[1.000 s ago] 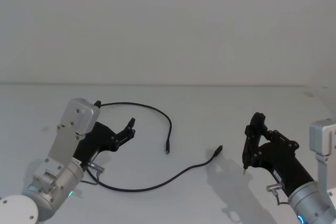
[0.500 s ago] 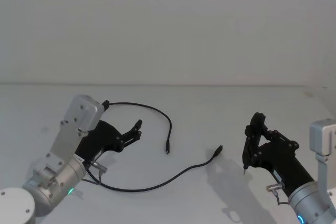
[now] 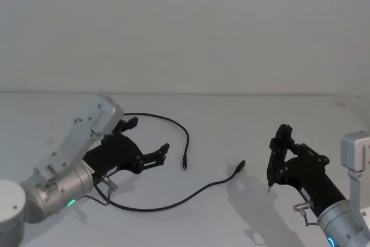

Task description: Pick up the data cable with the one hand.

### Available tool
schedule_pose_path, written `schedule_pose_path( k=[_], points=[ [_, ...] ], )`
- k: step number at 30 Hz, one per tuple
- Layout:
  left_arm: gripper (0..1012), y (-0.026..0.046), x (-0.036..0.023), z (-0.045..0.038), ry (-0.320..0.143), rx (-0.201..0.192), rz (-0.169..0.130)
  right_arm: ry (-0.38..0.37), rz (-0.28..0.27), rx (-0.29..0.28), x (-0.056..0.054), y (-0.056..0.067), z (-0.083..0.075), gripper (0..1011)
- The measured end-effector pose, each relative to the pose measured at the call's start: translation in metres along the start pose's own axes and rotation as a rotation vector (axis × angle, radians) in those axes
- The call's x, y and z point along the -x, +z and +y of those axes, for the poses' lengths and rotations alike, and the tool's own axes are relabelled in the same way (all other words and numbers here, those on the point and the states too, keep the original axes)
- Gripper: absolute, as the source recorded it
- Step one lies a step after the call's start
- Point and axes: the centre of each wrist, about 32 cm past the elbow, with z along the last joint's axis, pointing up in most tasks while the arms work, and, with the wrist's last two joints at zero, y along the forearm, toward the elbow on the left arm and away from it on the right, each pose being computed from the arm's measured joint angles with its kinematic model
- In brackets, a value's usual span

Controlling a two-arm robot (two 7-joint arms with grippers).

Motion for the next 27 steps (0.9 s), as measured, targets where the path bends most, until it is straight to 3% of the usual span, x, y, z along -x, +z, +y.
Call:
schedule_pose_path(
  k=[4,11,17,27],
  points=[
    [1001,0.0114,-0.0076,-0.0016,-0.073,-0.053,0.007,0.000,0.000,0.000,0.000,0.000,0.000,279],
    [1001,0.0300,-0.0123,-0.0109,-0.158,-0.148,0.019,0.000,0.000,0.000,0.000,0.000,0.000,279],
    [1001,0.0417,-0.0102,-0.0227,-0.205,-0.221,0.033,0.000,0.000,0.000,0.000,0.000,0.000,279],
    [1001,0.0496,-0.0036,-0.0378,-0.247,-0.304,0.052,0.000,0.000,0.000,0.000,0.000,0.000,279]
  ],
)
